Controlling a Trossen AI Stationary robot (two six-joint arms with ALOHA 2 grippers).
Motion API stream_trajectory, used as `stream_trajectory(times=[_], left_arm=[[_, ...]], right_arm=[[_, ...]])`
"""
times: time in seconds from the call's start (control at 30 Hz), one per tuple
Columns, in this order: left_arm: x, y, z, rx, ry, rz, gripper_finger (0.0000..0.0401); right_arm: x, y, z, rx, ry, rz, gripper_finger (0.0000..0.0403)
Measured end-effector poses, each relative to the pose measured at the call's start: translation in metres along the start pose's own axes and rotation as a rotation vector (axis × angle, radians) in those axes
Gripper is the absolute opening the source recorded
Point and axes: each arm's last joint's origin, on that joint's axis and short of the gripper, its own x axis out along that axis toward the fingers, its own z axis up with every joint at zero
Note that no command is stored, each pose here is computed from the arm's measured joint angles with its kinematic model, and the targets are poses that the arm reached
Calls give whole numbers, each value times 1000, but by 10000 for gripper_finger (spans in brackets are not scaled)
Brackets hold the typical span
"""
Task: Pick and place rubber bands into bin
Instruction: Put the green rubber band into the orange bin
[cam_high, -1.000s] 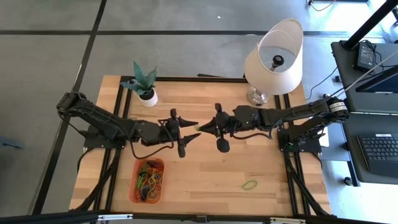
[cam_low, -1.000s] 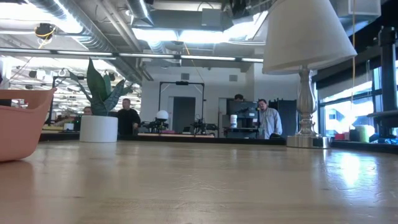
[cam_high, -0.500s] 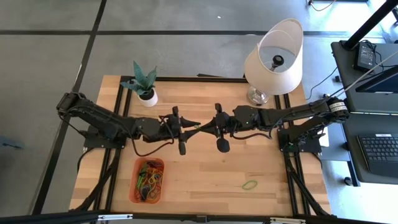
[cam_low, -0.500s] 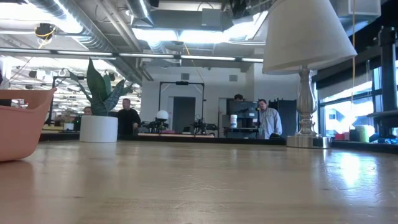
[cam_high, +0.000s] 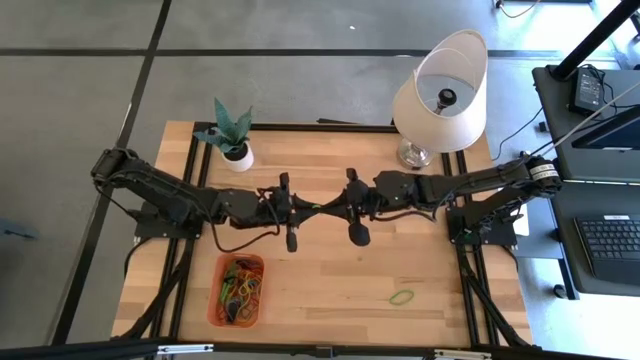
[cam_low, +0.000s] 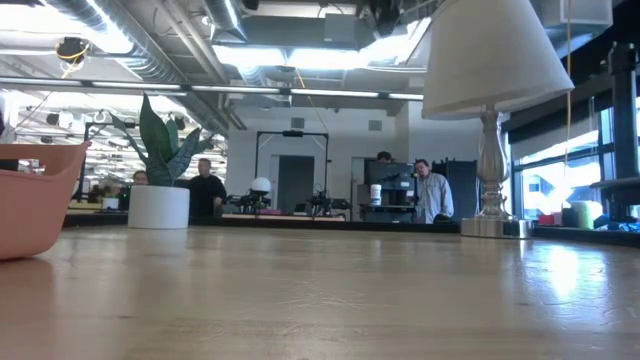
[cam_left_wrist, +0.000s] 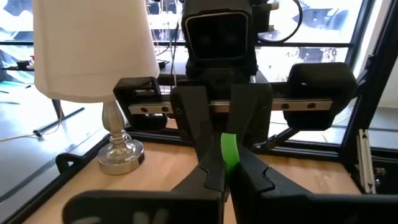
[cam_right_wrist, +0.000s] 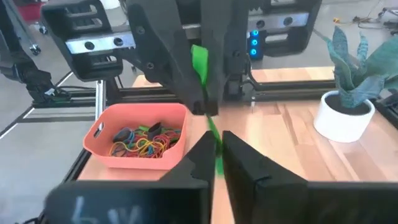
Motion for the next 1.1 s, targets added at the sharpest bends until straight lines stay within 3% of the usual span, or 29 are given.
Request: stream_trajectory(times=[0.33,0.5,0.67,0.8,0.87,0.97,1.1], left_arm=[[-10,2,-2,21,82,55,4],[-30,-3,2,34,179,91,4],[-49,-9,18,17,406,122,4],[-68,-16,25,-70,645,97,3],[-78,-22,24,-172,776,50,3],[-92,-31,13,-320,937,21,3],[-109,-45,-11,-441,1048,64,3]], right_arm=[[-28,-15,-1,13,149,-61,121],[-51,-20,-6,19,294,-91,130],[-57,-21,-15,18,399,-106,131],[-56,-22,-21,12,412,-128,131],[-56,-23,-24,6,416,-151,131],[-55,-24,-29,-2,425,-186,131],[-53,-26,-36,0,415,-195,131]])
